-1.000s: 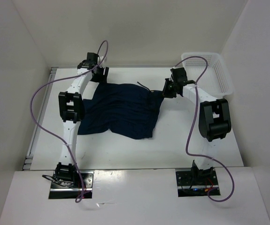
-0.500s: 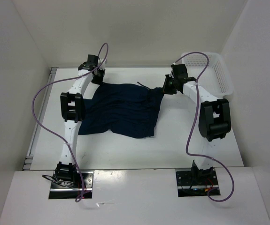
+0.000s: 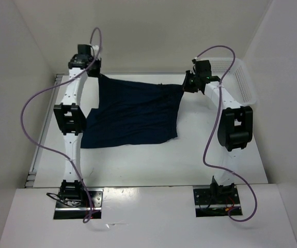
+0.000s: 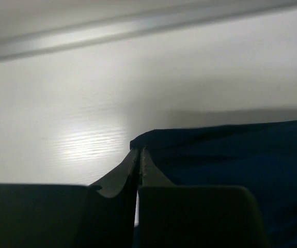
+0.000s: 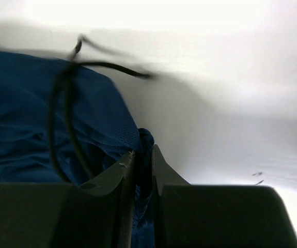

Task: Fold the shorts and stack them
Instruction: Flatten the shorts out, then fold the shorts

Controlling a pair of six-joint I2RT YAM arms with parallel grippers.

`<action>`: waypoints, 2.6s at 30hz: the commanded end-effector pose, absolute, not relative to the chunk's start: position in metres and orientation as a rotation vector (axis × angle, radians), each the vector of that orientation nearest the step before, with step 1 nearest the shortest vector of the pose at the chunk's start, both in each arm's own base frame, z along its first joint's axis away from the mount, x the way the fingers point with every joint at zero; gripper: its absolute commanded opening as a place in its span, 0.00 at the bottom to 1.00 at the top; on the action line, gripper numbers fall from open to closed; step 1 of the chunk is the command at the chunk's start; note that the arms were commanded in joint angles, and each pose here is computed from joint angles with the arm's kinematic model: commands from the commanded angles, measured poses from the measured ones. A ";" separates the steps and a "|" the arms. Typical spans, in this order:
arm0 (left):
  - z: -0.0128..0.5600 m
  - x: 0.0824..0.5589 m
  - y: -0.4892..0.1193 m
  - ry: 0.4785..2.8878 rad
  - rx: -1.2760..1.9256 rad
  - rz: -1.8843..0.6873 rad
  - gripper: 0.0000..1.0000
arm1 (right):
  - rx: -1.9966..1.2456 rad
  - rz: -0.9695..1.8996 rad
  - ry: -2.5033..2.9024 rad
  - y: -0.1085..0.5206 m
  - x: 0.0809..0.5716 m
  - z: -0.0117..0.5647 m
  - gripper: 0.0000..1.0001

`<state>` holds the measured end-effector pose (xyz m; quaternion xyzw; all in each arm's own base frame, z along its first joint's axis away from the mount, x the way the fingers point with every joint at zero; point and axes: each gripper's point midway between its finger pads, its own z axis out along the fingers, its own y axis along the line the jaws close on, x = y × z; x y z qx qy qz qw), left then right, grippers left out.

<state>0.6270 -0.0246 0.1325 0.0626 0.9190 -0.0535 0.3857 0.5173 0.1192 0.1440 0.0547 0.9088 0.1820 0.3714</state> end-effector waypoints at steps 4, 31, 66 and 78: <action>0.322 0.589 0.016 2.048 0.083 -0.016 0.00 | 0.051 0.445 2.235 0.112 0.527 0.177 0.00; 0.151 0.353 0.035 2.623 -0.043 -0.026 0.00 | -0.168 0.484 2.320 0.160 0.371 0.152 0.02; 0.042 0.261 0.065 2.858 -0.204 0.098 0.00 | -0.318 0.691 2.639 0.208 0.259 0.134 0.35; 0.035 0.261 0.065 2.866 -0.204 0.099 0.00 | 0.343 0.719 2.664 0.193 0.276 0.102 0.53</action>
